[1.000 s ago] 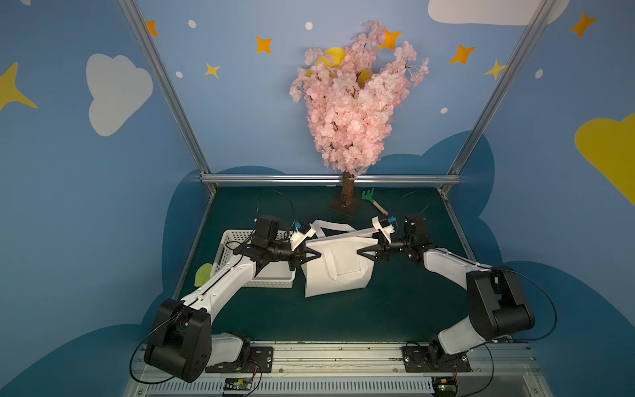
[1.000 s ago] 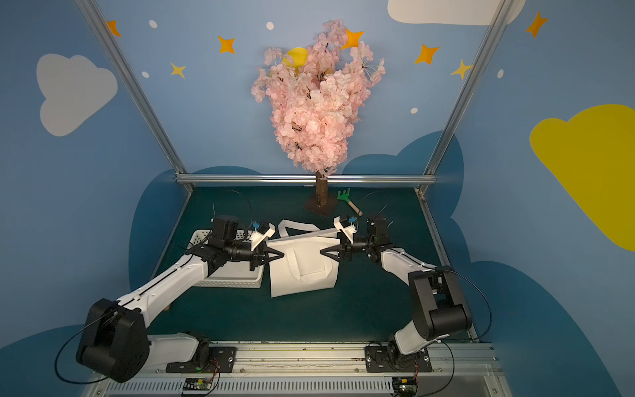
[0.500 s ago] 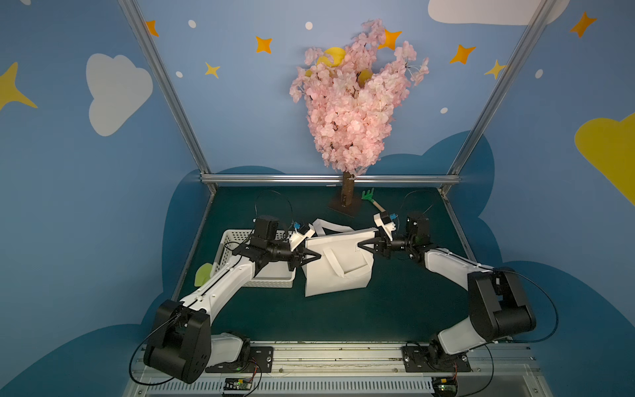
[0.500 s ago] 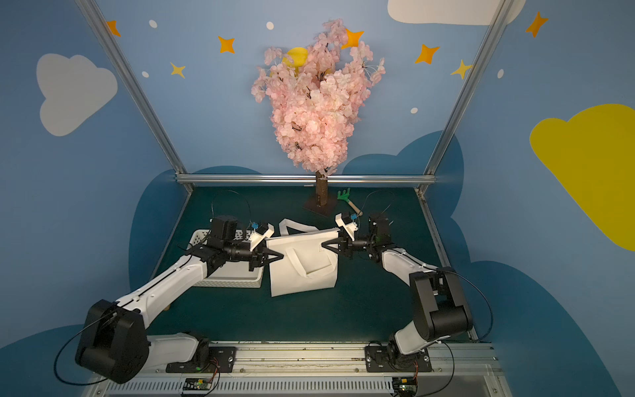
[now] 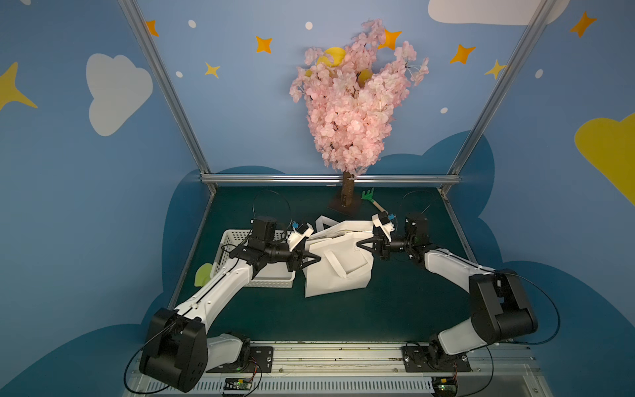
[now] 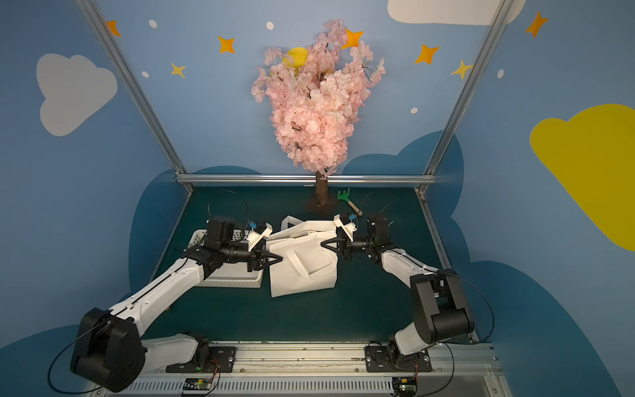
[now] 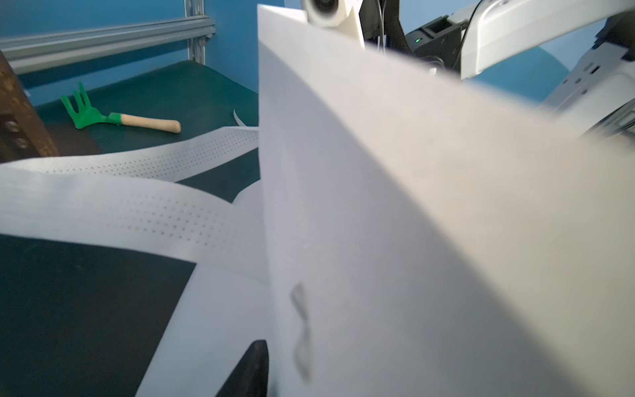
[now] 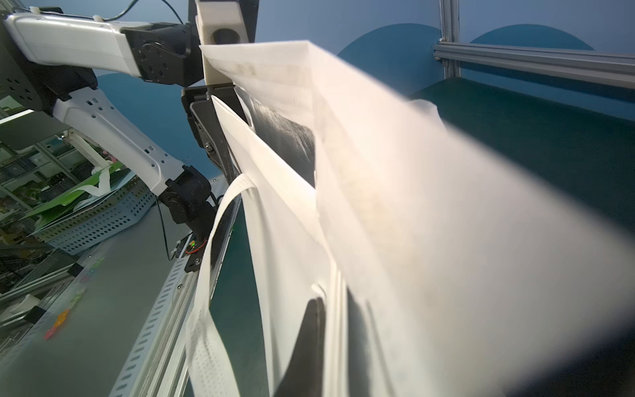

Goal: Place the ice pack in the delivery bag
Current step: Seal the delivery bag at the center of the board.

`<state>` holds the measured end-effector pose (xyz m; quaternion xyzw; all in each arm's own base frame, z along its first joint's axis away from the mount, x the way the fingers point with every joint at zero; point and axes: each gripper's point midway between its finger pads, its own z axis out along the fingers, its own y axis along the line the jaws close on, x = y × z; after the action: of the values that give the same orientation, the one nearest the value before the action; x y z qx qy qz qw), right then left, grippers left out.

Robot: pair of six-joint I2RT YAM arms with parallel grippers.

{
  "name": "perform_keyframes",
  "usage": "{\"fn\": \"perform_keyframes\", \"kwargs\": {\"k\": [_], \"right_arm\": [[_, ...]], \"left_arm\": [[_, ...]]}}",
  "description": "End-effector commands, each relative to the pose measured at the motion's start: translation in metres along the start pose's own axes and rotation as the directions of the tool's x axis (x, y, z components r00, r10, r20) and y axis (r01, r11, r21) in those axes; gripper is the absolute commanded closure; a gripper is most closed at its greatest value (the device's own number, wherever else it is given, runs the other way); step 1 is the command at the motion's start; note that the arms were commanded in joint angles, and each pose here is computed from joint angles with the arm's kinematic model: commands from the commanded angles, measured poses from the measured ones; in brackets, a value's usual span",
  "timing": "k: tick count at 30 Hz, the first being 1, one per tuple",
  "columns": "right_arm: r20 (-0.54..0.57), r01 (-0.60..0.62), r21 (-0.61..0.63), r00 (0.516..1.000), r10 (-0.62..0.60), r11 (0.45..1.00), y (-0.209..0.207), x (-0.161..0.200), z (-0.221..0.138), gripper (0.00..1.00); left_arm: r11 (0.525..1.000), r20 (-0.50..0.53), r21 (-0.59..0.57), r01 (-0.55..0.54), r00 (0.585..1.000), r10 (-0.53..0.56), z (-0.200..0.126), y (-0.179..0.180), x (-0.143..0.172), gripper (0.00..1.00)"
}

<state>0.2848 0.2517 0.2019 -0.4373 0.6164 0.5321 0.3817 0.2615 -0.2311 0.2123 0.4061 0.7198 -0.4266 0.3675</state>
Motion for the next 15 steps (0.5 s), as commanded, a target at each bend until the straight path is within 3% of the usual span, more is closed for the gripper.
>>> {"fn": "perform_keyframes", "kwargs": {"k": [1,4,11,15], "right_arm": [[-0.009,0.029,0.027,1.000,-0.029,0.999,0.007,-0.005,-0.002,1.00],[-0.011,0.039,0.030,0.999,-0.038,0.999,0.012,-0.006,-0.001,1.00],[-0.014,0.080,0.045,0.997,-0.080,0.996,0.020,-0.009,0.000,1.00],[-0.027,0.111,0.045,0.994,-0.110,0.993,0.028,-0.009,0.002,1.00]], "left_arm": [[0.995,0.016,-0.070,0.068,0.998,-0.067,-0.015,-0.002,-0.019,0.50],[0.987,0.052,-0.130,0.090,0.995,-0.084,-0.029,-0.007,-0.036,0.44],[0.950,0.191,-0.284,0.129,0.979,-0.076,-0.077,-0.021,-0.085,0.17],[0.935,0.254,-0.301,0.187,0.961,-0.110,-0.091,-0.011,-0.120,0.15]]}}
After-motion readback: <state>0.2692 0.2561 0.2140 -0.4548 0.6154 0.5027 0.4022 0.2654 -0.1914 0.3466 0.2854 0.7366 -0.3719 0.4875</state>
